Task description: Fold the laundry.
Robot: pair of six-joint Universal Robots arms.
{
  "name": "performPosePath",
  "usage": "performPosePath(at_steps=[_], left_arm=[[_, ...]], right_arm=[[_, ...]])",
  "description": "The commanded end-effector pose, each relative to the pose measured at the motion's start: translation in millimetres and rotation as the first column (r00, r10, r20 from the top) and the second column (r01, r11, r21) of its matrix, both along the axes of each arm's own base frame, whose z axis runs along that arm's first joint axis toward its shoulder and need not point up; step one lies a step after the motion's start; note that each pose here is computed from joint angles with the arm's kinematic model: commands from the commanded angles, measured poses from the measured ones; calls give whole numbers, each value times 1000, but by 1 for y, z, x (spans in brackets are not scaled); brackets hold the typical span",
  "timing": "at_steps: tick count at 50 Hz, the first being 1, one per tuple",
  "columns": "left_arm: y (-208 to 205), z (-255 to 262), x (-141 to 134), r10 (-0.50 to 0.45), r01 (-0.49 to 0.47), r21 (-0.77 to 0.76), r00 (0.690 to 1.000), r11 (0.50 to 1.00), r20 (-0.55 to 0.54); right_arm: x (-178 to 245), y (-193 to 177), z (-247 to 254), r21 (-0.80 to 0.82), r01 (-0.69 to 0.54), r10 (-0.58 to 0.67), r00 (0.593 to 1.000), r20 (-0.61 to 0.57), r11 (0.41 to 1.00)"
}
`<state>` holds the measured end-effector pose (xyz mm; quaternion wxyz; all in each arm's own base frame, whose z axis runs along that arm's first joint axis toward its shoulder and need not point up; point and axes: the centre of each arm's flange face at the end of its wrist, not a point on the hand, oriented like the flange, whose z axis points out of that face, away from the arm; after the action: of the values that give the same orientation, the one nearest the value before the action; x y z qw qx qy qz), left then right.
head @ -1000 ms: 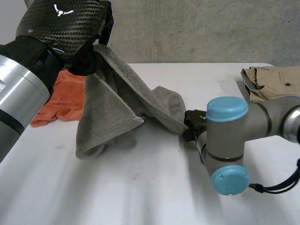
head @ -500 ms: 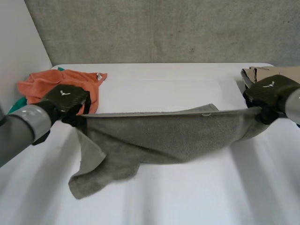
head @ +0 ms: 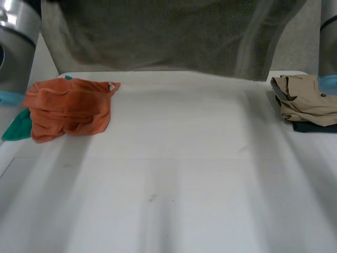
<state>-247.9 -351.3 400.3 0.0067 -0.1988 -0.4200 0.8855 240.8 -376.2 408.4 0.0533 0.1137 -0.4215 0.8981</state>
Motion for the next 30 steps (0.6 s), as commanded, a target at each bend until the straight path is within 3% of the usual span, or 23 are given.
performPosePath(at_steps=[1,10,15,21,30], left_arm=[[20,-84,16,22,-50,252,994,966,110],[61,-207,15,-144,30,461,966,887,215],[51,-261,23,-166,10,524,954,852,251],[39,-286,37,-137,-65,546,937,835,322],[33,-288,43,-116,-102,549,931,829,347]], right_arm=[[-13,-4,-61,257,-5,28,996,-84,966],[-36,20,-174,607,-8,105,987,-123,795],[-43,38,-220,708,-11,164,975,-148,707],[-57,47,-240,733,32,173,964,-202,679],[-74,44,-238,743,48,122,977,-172,668]])
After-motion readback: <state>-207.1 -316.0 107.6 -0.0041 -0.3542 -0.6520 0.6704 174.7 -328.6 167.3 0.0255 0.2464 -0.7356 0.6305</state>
